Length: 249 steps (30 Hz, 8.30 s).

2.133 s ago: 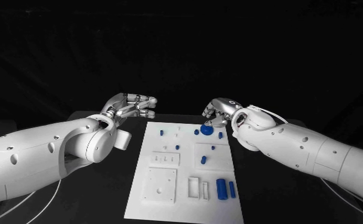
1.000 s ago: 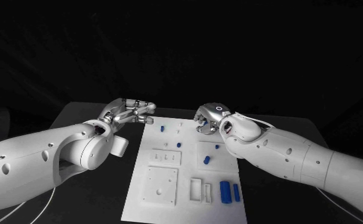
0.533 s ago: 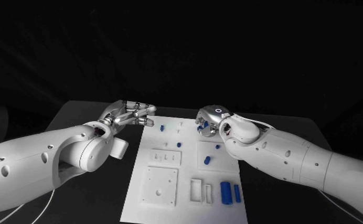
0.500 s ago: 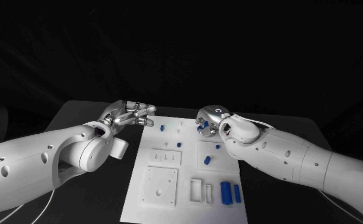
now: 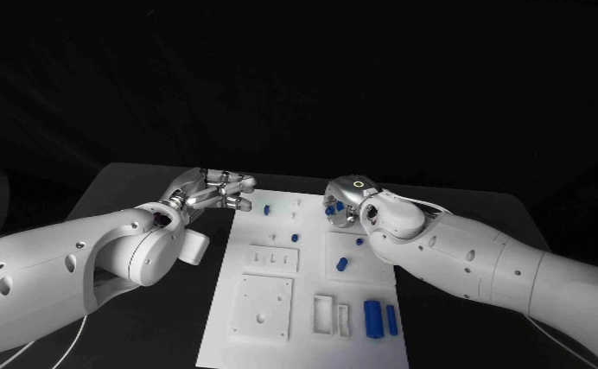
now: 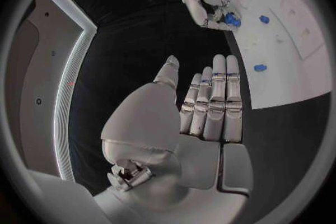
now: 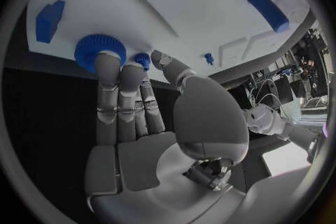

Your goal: Assemble the parts on the task board

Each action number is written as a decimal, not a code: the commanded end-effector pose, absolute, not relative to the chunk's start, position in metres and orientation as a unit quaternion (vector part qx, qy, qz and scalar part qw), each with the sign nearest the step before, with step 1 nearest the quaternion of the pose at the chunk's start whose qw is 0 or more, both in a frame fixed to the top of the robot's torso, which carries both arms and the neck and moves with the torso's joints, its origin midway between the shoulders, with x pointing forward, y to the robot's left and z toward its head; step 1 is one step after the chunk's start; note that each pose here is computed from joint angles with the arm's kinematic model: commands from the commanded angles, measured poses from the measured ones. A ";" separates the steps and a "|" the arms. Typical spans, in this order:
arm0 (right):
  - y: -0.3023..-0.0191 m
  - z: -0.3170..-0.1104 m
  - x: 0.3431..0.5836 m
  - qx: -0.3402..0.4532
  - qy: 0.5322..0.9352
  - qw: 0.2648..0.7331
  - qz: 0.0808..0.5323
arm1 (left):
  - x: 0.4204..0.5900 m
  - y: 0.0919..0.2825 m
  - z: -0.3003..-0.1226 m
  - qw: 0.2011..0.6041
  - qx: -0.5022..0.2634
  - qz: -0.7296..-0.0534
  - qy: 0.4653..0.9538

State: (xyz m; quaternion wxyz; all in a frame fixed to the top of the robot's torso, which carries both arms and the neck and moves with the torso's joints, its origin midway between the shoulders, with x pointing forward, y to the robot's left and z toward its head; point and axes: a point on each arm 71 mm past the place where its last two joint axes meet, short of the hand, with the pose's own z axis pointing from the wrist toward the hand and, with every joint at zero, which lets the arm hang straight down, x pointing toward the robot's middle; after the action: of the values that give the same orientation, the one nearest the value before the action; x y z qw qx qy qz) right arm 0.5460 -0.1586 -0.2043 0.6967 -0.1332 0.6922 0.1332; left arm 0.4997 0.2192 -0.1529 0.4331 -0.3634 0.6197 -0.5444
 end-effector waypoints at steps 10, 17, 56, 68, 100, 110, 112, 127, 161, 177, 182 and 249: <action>-0.159 -0.207 0.546 -0.143 0.696 0.694 0.117 | 0.500 0.217 -0.152 0.427 -0.357 -0.549 0.624; -0.158 -0.206 0.546 -0.141 0.690 0.700 0.120 | 0.500 0.216 -0.152 0.426 -0.356 -0.549 0.625; -0.108 -0.184 0.542 -0.091 0.614 0.769 0.152 | 0.502 0.211 -0.149 0.425 -0.349 -0.552 0.627; -0.103 -0.184 0.543 -0.094 0.608 0.773 0.158 | 0.502 0.210 -0.146 0.427 -0.348 -0.553 0.626; -0.094 -0.193 0.547 -0.109 0.639 0.746 0.153 | 0.504 0.209 -0.143 0.428 -0.345 -0.554 0.625; -0.093 -0.194 0.547 -0.110 0.644 0.741 0.155 | 0.505 0.208 -0.143 0.428 -0.345 -0.554 0.626; -0.095 -0.194 0.548 -0.108 0.645 0.741 0.154 | 0.505 0.208 -0.143 0.428 -0.345 -0.554 0.626; -0.104 -0.190 0.545 -0.088 0.633 0.750 0.174 | 0.506 0.210 -0.142 0.428 -0.344 -0.554 0.626; -0.230 -0.169 0.532 -0.024 0.690 0.706 0.159 | 0.515 0.233 -0.141 0.451 -0.354 -0.542 0.615; -0.219 -0.186 0.542 0.006 0.712 0.685 0.155 | 0.517 0.231 -0.142 0.447 -0.352 -0.542 0.618; -0.218 -0.185 0.545 0.014 0.711 0.687 0.152 | 0.517 0.230 -0.142 0.447 -0.352 -0.542 0.619; -0.200 -0.191 0.556 0.041 0.741 0.648 0.172 | 0.519 0.230 -0.143 0.447 -0.352 -0.535 0.624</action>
State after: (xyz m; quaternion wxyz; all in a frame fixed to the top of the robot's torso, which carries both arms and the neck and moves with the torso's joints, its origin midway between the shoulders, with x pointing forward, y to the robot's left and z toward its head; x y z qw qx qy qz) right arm 0.5573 -0.2015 -0.1878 0.6627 0.0382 0.7291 0.1667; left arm 0.5188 0.2321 -0.1438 0.4505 -0.3576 0.6226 -0.5306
